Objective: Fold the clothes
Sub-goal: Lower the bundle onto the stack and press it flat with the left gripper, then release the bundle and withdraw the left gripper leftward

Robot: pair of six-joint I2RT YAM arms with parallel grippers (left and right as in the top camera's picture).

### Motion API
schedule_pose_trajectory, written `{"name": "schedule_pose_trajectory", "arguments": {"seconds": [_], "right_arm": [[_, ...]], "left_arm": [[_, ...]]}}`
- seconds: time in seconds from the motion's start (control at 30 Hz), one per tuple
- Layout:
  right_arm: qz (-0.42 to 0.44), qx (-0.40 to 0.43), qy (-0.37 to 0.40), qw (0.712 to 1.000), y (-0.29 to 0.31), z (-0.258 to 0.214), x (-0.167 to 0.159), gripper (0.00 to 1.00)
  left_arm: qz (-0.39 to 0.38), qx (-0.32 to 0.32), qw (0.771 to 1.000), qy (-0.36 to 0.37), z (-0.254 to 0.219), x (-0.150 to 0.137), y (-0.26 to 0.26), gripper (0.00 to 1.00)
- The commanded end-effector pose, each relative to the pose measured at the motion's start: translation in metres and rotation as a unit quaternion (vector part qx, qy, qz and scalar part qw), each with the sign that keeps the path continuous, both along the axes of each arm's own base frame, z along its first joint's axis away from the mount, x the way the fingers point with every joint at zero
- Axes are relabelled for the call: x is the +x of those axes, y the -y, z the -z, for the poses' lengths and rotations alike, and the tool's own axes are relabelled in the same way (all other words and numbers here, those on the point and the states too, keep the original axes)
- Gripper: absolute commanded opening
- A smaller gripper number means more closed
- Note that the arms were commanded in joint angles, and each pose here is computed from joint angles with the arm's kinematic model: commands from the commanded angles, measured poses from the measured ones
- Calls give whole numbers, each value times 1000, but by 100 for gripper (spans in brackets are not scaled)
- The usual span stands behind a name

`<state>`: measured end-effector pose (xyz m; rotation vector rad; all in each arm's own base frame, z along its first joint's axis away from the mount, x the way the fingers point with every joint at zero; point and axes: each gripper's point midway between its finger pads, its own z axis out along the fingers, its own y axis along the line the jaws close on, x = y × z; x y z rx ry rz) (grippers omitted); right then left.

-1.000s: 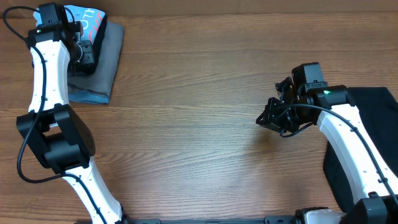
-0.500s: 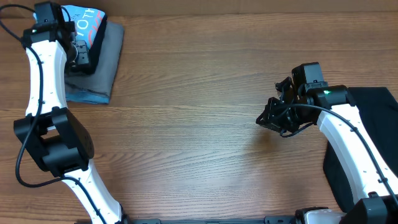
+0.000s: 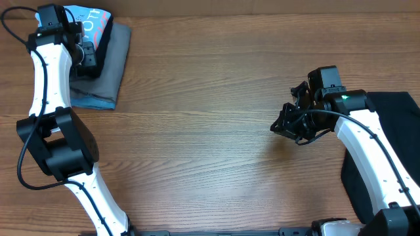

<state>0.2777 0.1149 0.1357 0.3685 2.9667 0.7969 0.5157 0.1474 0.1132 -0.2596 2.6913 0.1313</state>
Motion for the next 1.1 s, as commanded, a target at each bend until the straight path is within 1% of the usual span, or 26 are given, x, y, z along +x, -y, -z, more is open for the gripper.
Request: {"name": "schedule_pose_trajectory", "arguments": {"seconds": [0.0,0.07,0.1,0.2,0.3,0.47,0.57,0.73,0.77,0.8,0.83,0.87,0.9,0.93,1.0,1.07], "right_arm": [[1,3,16,1000,0,-10,5,14],[1,3,16,1000,0,-10,5,14],[1,3,17,1000,0,-10,5,14],[1,3,17,1000,0,-10,5,14],[1,3,17,1000,0,-10,5,14],[1,4,23,1000,0,-11,8,14],[1,4,26,1000,-1,-11,9,14],[1,4,26,1000,-1,-11,9,14],[1,4,27,1000,-1,-11,10,14],[1,4,27,1000,-1,-11,10,14],[1,4,27,1000,-1,-11,10,14],[1,4,26,1000,-1,-11,10,14],[1,4,26,1000,-1,-11,9,14],[1,4,26,1000,-1,-11,9,14],[1,4,26,1000,-1,-11,9,14],[1,4,26,1000,-1,-11,10,14]], "left_arm": [[29,-43,998,20,-12,5,17,13],[32,-64,997,32,-22,5,22,6],[29,-75,996,41,-31,4,23,4],[17,-94,993,69,-56,4,22,4],[15,-98,991,90,-77,2,19,4],[-1,-116,990,82,-77,-4,21,4],[14,-142,986,86,-79,-2,33,5],[16,-153,985,78,-76,-5,40,10],[15,-152,985,75,-75,-6,41,14],[14,-151,986,71,-74,-7,41,32],[13,-147,987,66,-73,-9,40,44],[11,-136,989,59,-71,-12,37,53],[3,-118,992,50,-68,-15,31,64],[-10,-96,994,40,-66,-19,22,69],[-38,-57,997,23,-66,-30,1,75],[-62,-36,997,22,-71,-38,-19,79]]}}
